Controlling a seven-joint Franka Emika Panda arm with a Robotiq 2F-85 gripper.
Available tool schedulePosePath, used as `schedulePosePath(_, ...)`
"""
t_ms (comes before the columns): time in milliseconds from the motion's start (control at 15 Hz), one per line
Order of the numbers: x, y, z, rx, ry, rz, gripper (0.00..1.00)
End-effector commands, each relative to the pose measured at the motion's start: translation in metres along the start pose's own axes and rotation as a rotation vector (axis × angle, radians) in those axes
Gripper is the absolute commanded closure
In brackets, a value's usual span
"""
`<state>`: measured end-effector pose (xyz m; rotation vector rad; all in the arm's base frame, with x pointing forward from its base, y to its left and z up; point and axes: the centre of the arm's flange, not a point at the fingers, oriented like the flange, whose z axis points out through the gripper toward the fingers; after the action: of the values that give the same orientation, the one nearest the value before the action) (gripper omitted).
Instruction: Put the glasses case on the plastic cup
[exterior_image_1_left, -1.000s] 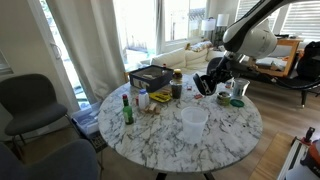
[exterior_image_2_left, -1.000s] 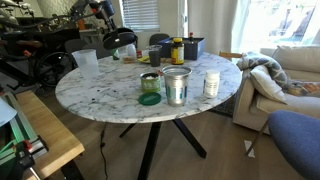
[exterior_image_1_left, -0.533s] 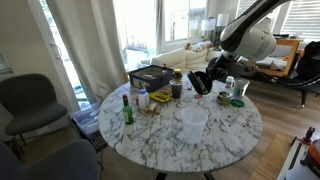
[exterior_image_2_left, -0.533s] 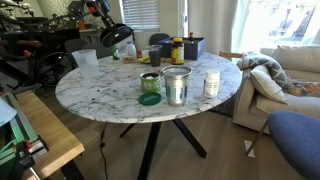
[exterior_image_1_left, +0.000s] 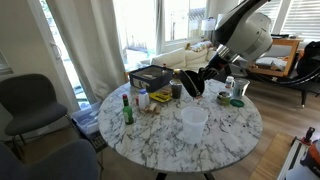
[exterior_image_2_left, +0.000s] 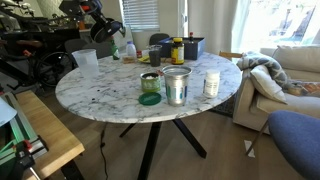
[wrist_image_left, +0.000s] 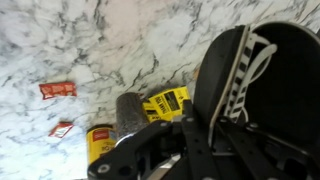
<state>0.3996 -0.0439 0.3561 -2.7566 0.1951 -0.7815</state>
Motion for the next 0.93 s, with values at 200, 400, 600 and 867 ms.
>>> schedulePosePath(200,-0.085,-0.035,-0.006,0.084,-0.084,-0.22,0.97)
schedulePosePath(400,-0.09,-0.043,-0.007,0.113,-0.096,-0.311,0.97)
schedulePosePath(600,-0.094,-0.046,-0.004,0.123,-0.096,-0.399,0.97)
schedulePosePath(867,-0.101,-0.047,0.003,0.163,-0.129,-0.486,0.97)
